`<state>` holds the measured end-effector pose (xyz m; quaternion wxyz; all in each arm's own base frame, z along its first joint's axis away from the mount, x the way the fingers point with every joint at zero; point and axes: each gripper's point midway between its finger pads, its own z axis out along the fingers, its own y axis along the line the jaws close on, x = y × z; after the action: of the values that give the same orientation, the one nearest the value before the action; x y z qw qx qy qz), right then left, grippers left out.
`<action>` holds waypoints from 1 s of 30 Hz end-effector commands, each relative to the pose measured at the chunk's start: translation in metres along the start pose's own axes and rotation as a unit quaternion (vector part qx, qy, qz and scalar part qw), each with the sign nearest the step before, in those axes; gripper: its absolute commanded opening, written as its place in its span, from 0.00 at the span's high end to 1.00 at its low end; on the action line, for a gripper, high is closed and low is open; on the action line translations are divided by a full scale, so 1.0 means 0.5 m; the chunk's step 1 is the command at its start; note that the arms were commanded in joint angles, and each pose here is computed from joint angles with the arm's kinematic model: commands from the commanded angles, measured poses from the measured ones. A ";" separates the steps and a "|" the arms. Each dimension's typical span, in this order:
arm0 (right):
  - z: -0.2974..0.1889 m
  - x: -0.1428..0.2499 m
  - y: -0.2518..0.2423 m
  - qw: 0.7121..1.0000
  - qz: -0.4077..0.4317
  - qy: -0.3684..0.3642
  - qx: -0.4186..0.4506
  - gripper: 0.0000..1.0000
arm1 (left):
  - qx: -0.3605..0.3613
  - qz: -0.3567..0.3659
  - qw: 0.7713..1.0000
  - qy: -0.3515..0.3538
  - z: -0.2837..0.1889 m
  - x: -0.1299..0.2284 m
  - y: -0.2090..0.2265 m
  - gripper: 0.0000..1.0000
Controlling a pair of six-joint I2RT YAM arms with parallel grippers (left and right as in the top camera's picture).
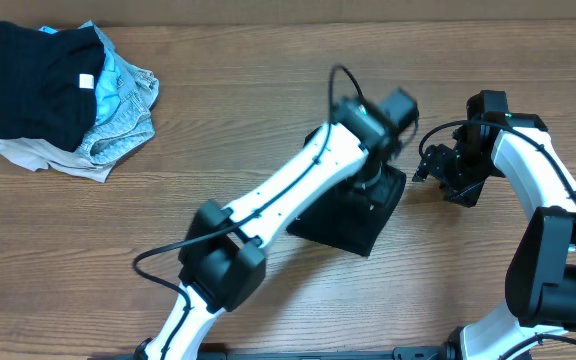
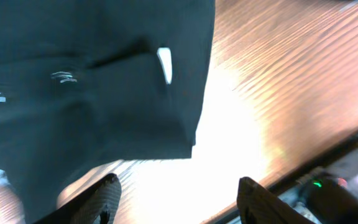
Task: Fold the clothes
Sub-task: 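Grasp the folded black T-shirt bundle with both grippers from its sides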
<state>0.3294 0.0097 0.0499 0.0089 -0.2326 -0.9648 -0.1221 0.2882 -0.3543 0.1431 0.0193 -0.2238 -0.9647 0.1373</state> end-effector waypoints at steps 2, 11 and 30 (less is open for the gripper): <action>-0.014 0.008 0.052 0.997 -0.042 0.014 -0.071 0.30 | -0.049 -0.013 0.995 -0.082 -0.137 -0.052 0.077 0.67; -0.058 0.055 0.130 0.976 -0.093 0.048 -0.192 0.39 | -0.079 -0.058 0.994 0.037 0.017 0.012 0.188 0.96; 0.027 0.128 0.270 0.981 -0.088 0.057 -0.166 0.70 | -0.073 -0.164 0.969 0.168 0.070 0.143 0.323 0.96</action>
<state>0.3401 0.1533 0.0842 -0.0046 -0.0686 -0.9409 -0.3317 0.2496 -0.2127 0.0430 0.2444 -0.0985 -0.9641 0.0321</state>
